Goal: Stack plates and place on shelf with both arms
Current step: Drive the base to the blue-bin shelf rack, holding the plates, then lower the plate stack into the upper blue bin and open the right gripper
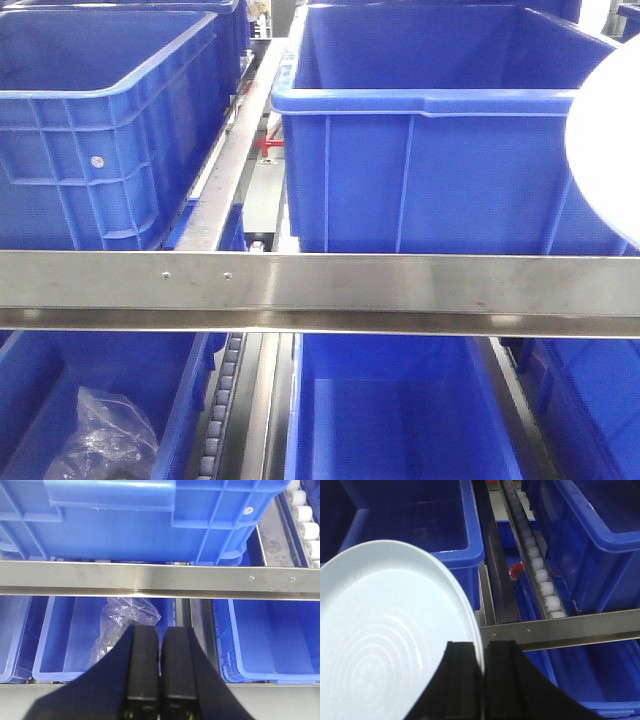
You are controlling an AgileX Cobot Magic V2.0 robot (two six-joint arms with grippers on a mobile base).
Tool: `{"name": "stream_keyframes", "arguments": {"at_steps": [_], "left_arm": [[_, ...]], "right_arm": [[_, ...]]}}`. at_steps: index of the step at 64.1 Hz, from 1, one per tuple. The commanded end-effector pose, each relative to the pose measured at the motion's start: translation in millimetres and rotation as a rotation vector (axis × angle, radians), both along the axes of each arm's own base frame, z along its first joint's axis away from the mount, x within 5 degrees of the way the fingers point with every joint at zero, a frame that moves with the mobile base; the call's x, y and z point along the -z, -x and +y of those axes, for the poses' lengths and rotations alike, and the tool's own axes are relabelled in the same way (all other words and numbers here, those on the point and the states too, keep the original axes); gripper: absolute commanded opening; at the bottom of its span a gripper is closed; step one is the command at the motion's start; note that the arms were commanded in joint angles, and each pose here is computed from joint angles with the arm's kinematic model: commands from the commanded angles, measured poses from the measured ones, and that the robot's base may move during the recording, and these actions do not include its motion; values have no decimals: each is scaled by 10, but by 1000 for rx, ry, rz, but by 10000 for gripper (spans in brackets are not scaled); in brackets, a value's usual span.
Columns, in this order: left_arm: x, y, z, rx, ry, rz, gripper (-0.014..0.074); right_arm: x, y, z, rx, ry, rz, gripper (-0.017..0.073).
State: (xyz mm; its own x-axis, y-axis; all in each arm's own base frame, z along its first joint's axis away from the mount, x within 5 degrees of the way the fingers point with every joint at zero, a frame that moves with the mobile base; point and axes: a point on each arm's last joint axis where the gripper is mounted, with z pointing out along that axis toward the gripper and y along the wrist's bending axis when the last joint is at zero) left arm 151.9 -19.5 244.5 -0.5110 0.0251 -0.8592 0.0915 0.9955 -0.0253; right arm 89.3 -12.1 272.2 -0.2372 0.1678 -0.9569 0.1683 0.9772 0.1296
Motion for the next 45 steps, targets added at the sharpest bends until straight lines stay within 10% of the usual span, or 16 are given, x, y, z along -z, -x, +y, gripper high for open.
{"name": "stream_keyframes", "arguments": {"at_steps": [1,22,45], "left_arm": [[-152,-56,-16,7,24,-98,82],[-152,-56,-16,7,24,-98,82],[-152,-56,-16,7,24,-98,82]], "right_arm": [[-208,-22,-2,-2,25,-143,48],[-539,-182,-9,-9,-1,-233,48],[-1210,-1339,-76,-40,-15,-187,48]]}}
